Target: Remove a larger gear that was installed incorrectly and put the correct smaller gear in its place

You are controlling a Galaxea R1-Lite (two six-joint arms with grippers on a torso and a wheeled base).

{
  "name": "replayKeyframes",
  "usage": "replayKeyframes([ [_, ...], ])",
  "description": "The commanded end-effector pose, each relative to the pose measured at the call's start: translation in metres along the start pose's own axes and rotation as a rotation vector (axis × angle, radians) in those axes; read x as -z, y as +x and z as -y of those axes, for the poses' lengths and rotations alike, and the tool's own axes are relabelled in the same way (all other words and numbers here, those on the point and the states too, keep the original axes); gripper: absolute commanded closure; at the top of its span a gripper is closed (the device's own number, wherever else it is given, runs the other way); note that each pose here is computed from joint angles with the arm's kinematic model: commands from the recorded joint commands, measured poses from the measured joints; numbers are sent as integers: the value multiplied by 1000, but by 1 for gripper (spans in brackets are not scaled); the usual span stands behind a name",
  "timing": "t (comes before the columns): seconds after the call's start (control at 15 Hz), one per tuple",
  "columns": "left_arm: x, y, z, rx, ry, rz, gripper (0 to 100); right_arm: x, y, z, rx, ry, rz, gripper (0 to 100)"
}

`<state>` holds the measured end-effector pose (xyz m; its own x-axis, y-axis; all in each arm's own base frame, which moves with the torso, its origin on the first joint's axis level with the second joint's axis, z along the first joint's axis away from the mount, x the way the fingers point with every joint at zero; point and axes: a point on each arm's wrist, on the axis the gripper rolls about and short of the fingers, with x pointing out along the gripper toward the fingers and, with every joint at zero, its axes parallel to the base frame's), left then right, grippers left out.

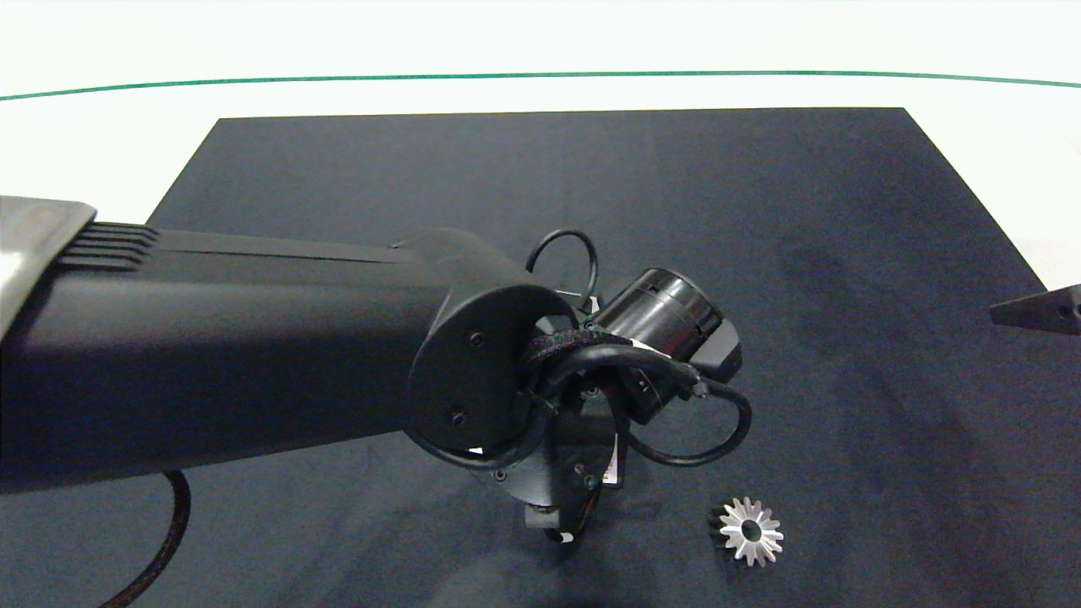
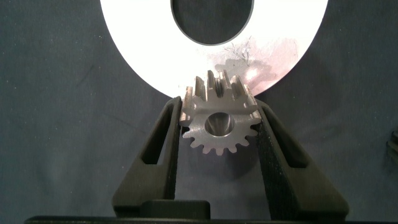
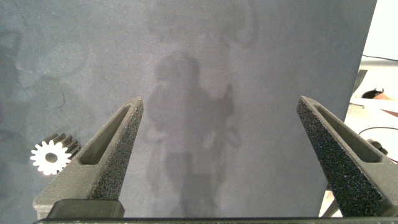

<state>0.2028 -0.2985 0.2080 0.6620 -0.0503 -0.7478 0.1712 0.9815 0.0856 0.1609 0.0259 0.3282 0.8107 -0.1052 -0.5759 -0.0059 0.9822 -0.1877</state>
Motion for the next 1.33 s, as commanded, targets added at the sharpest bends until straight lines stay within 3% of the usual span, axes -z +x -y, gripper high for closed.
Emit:
replayKeyframes([
  [0.07,-1,-1,1,0,-1,5,84,0,0,0,2,-2,-4,0],
  [1.07,-3,3,6,1,-2,6,84,0,0,0,-6,-2,-3,0],
  [1.13,-2,4,6,0,-1,5,0,0,0,0,-6,-2,-3,0],
  [1.33,-3,3,5,0,-3,6,0,0,0,0,-6,-2,-3,0],
])
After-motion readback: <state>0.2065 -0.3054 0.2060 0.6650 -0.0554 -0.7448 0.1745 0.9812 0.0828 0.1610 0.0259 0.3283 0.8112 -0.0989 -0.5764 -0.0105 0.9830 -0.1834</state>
